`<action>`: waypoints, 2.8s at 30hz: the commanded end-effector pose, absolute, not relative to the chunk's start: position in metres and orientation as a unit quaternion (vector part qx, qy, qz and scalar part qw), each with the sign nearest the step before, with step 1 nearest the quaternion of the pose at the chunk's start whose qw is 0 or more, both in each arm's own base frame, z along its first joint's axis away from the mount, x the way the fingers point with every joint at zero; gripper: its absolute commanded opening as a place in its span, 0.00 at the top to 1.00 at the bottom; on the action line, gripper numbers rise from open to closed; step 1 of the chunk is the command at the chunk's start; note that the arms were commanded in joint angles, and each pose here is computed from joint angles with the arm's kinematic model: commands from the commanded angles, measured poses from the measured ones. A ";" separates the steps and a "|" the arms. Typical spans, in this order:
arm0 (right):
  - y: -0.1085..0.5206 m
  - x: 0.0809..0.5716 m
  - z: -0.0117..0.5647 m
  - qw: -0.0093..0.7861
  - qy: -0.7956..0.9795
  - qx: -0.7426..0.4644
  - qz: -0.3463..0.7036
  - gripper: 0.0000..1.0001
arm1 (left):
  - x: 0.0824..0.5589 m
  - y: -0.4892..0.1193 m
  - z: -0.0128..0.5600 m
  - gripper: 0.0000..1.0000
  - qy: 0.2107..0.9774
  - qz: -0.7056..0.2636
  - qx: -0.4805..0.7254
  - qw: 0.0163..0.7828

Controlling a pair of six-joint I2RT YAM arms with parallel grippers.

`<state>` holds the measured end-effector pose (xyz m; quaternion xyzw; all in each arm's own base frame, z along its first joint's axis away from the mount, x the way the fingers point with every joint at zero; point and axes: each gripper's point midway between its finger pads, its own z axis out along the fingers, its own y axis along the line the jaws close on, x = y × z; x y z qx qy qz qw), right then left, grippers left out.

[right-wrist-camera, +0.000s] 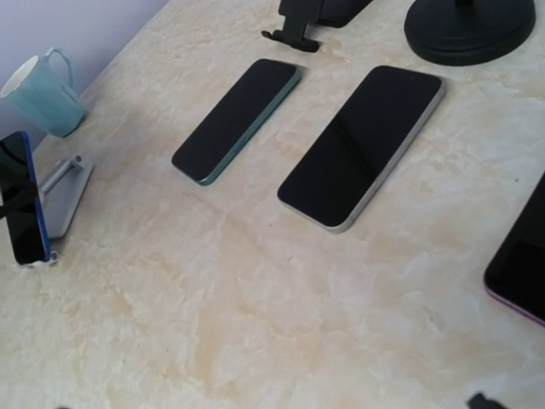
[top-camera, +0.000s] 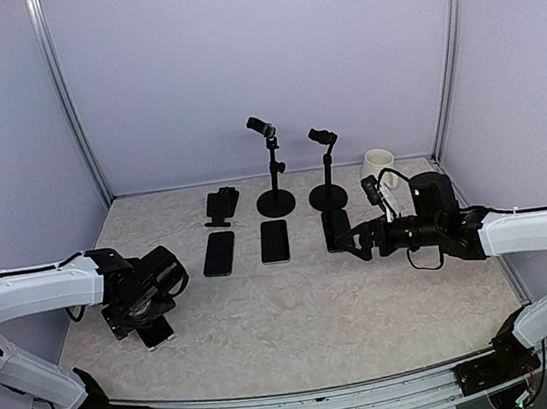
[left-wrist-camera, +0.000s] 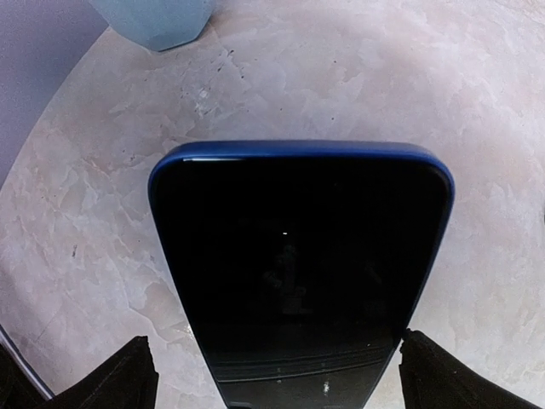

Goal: Remove the phone from the phone stand

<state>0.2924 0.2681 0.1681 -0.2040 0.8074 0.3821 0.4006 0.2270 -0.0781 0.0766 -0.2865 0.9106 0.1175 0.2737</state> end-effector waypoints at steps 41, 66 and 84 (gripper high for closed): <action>0.271 0.300 0.166 0.398 0.802 -0.217 0.389 0.00 | 0.296 -0.086 0.162 0.38 0.921 0.086 -0.172 0.339; 0.268 0.297 0.172 0.405 0.790 -0.222 0.403 0.00 | 0.421 -0.086 0.106 0.43 0.964 0.039 0.010 0.262; 0.270 0.297 0.168 0.399 0.789 -0.222 0.412 0.00 | 0.461 -0.084 0.053 0.46 0.980 0.019 0.032 0.197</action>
